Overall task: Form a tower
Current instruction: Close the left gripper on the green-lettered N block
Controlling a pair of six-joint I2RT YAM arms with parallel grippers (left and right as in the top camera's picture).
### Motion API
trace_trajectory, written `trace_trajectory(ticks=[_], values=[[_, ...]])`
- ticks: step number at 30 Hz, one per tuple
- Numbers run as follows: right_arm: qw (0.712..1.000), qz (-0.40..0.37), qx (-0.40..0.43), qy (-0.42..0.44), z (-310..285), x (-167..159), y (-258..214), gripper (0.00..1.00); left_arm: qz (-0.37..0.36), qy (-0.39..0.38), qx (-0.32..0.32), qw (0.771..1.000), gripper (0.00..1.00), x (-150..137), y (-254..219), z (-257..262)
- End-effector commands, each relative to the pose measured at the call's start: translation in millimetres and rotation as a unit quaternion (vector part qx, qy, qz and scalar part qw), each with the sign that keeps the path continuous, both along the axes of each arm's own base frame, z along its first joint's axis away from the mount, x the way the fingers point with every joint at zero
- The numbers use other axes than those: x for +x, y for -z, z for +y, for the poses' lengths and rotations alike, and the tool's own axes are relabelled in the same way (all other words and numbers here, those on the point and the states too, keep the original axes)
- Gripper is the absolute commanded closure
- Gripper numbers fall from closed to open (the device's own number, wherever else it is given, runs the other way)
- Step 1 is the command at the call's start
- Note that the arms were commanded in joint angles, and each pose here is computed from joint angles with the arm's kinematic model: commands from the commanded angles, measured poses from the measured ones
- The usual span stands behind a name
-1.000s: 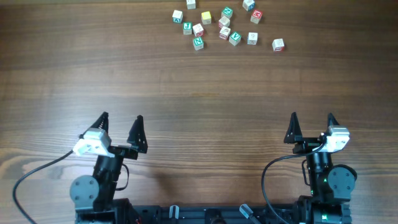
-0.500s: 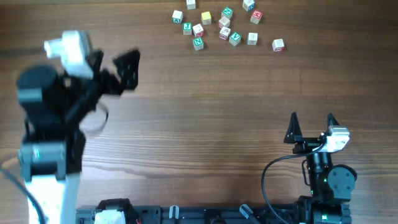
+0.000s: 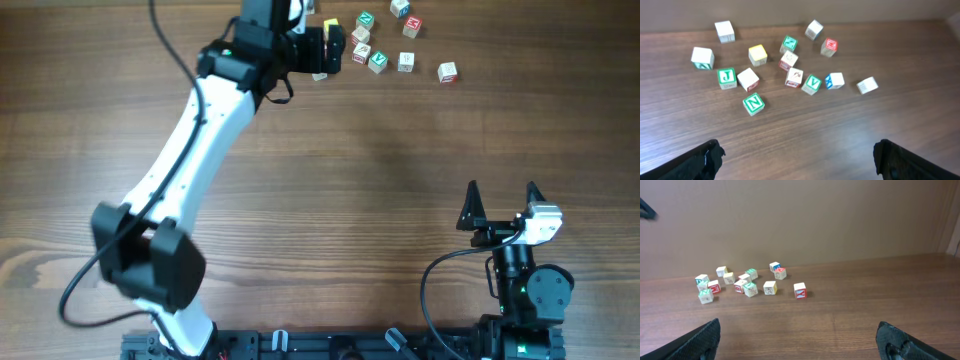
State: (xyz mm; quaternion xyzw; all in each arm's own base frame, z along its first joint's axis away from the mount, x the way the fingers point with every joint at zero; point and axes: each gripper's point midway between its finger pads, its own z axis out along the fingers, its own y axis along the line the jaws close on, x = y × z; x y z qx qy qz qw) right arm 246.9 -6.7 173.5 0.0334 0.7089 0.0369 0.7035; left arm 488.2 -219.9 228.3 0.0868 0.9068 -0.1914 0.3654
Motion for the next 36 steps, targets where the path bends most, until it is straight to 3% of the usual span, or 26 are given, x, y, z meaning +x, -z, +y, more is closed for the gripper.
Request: trace_trajectory(ticks=[1,3,4,7,12,18,19,21,24,28,33,36], values=[[1.0,-0.005,-0.01,0.007,-3,0,-2,0.0,0.024,0.0,0.025,0.999,0.0,21,53,-6],[1.0,-0.005,-0.01,0.007,-3,0,-2,0.0,0.046,-0.046,0.025,0.998,0.0,36,87,-2],[1.0,-0.005,-0.01,0.007,-3,0,-2,0.0,0.055,-0.12,0.021,0.991,0.0,52,113,9],[1.0,-0.005,-0.01,0.007,-3,0,-2,0.0,0.063,-0.172,0.009,0.983,0.0,66,147,14],[1.0,-0.005,-0.01,0.007,-3,0,-2,0.0,0.08,-0.187,0.008,0.979,0.0,76,207,11],[1.0,-0.005,-0.01,0.007,-3,0,-2,0.0,0.082,-0.187,0.01,0.979,0.0,80,233,9],[1.0,-0.005,-0.01,0.007,-3,0,-2,0.0,0.082,-0.184,0.013,0.979,0.08,80,234,9],[1.0,-0.005,-0.01,0.007,-3,0,-2,0.0,0.081,-0.184,0.013,0.979,0.35,80,234,9],[1.0,-0.005,-0.01,0.007,-3,0,-2,0.0,0.082,-0.184,0.013,0.979,0.55,80,234,9],[1.0,-0.005,-0.01,0.007,-3,0,-2,0.0,0.085,-0.183,0.016,0.979,0.69,76,222,11],[1.0,-0.005,-0.01,0.007,-3,0,-2,0.0,0.072,-0.18,0.008,0.981,0.73,65,157,12],[1.0,-0.005,-0.01,0.007,-3,0,-2,0.0,0.084,-0.158,0.017,0.984,0.76,36,123,-4]])
